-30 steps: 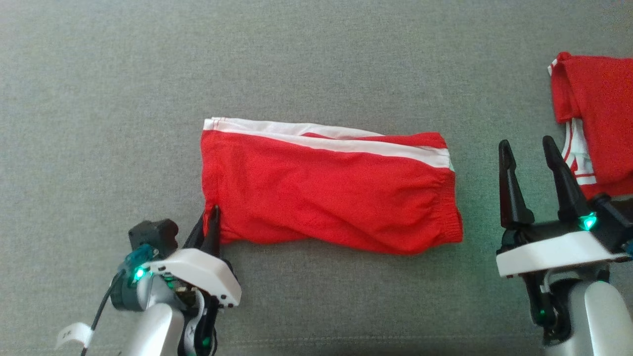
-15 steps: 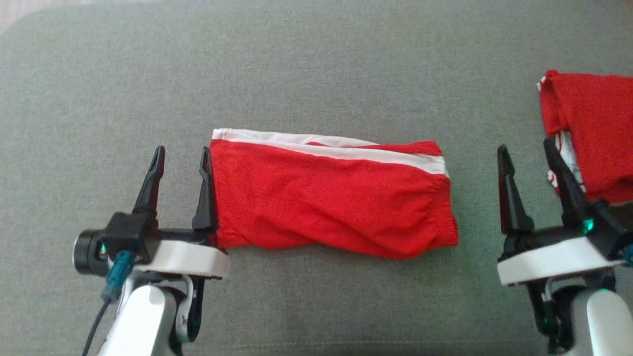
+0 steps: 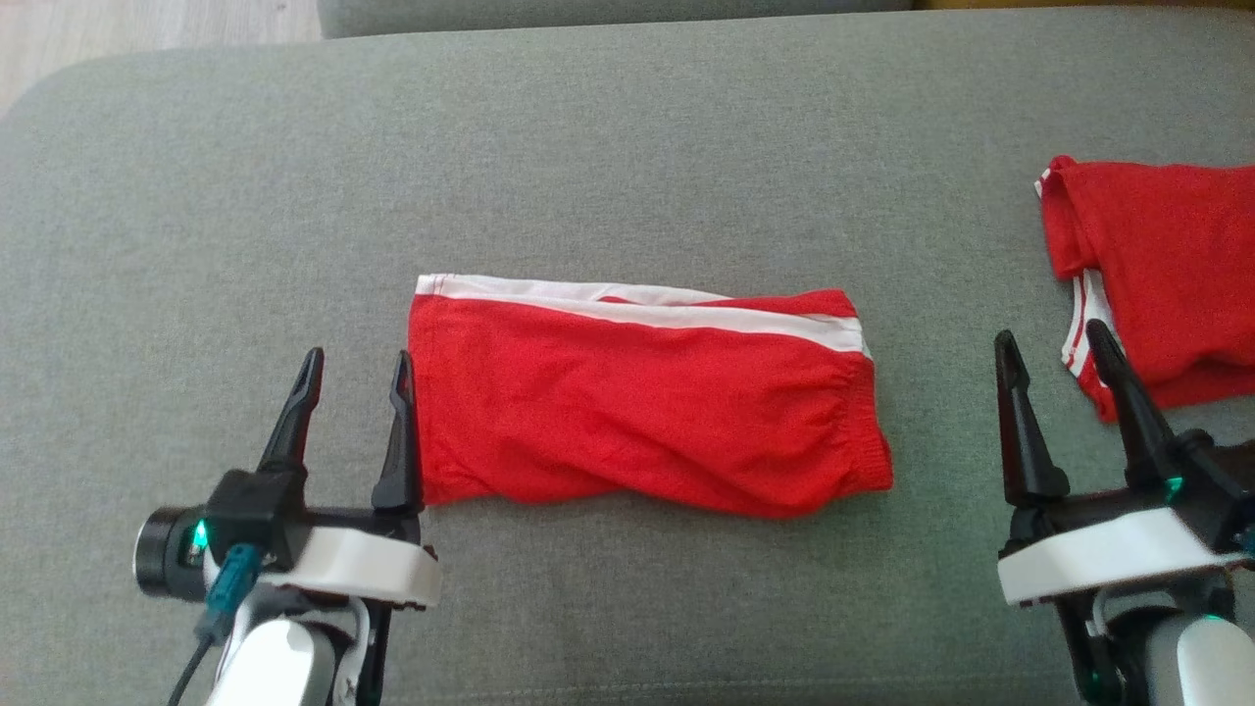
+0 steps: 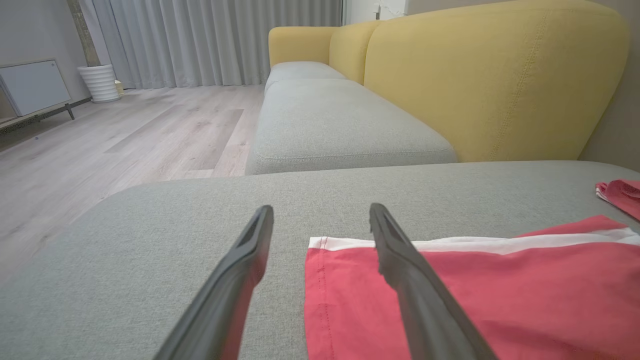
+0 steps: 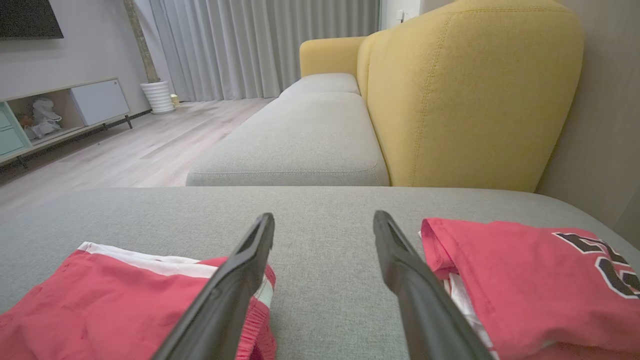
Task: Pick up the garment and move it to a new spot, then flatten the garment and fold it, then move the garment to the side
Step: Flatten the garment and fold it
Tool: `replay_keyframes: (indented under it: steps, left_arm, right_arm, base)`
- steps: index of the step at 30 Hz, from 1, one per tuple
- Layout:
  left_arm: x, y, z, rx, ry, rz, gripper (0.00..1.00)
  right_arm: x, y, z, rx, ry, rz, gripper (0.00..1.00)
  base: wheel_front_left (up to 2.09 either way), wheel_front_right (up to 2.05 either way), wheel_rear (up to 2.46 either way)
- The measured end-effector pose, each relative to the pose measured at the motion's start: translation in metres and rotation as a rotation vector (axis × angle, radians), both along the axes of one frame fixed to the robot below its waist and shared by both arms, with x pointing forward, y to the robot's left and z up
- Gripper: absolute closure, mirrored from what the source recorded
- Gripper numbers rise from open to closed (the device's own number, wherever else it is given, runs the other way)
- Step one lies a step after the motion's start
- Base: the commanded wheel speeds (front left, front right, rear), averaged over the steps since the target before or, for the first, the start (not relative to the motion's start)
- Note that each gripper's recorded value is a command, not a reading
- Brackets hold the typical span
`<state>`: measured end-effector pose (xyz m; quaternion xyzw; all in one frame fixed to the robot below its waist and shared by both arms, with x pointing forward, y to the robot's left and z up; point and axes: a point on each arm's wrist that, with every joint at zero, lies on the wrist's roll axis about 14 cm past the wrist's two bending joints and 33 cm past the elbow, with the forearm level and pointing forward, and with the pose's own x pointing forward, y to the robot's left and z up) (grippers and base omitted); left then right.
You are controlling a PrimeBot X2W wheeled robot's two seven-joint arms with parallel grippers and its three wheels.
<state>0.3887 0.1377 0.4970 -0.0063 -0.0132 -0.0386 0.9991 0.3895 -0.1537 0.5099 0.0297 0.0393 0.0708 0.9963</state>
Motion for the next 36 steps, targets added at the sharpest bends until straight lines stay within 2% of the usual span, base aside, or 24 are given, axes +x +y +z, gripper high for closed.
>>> replay_keyframes:
  steps: [12,16,22,27,32,33,34,36]
  left_arm:
    - [0.001,0.003,-0.004,-0.027,0.023,0.012,0.00]
    - [0.004,0.004,-0.007,-0.028,0.031,0.016,0.00]
    - [0.015,0.003,-0.009,-0.040,0.026,0.022,0.00]
    - [0.016,0.010,-0.016,-0.037,0.038,0.045,0.00]
    - [0.018,0.012,-0.021,-0.038,0.047,0.058,0.00]
    - [0.018,0.012,-0.021,-0.040,0.047,0.058,0.00]
    - [0.019,0.011,-0.021,-0.043,0.046,0.057,0.00]
    - [0.019,0.010,-0.020,-0.046,0.045,0.057,0.00]
  right_arm:
    - [0.002,0.000,-0.012,0.009,0.035,0.001,0.00]
    - [0.005,0.012,-0.042,0.018,0.129,0.035,0.00]
    - [0.006,0.054,-0.102,0.065,0.320,0.148,0.00]
    - [-0.006,0.072,-0.145,0.081,0.465,0.198,0.00]
    - [0.004,0.080,-0.150,0.126,0.474,0.205,0.00]
    - [0.006,0.081,-0.150,0.133,0.479,0.205,0.37]
    - [0.007,0.081,-0.150,0.135,0.481,0.205,1.00]
    - [0.008,0.079,-0.152,0.146,0.492,0.198,1.00]
  base:
    - [0.00,0.00,0.00]
    - [0.00,0.00,0.00]
    - [0.00,0.00,0.00]
    - [0.00,0.00,0.00]
    - [0.00,0.00,0.00]
    - [0.00,0.00,0.00]
    - [0.00,0.00,0.00]
    - [0.00,0.00,0.00]
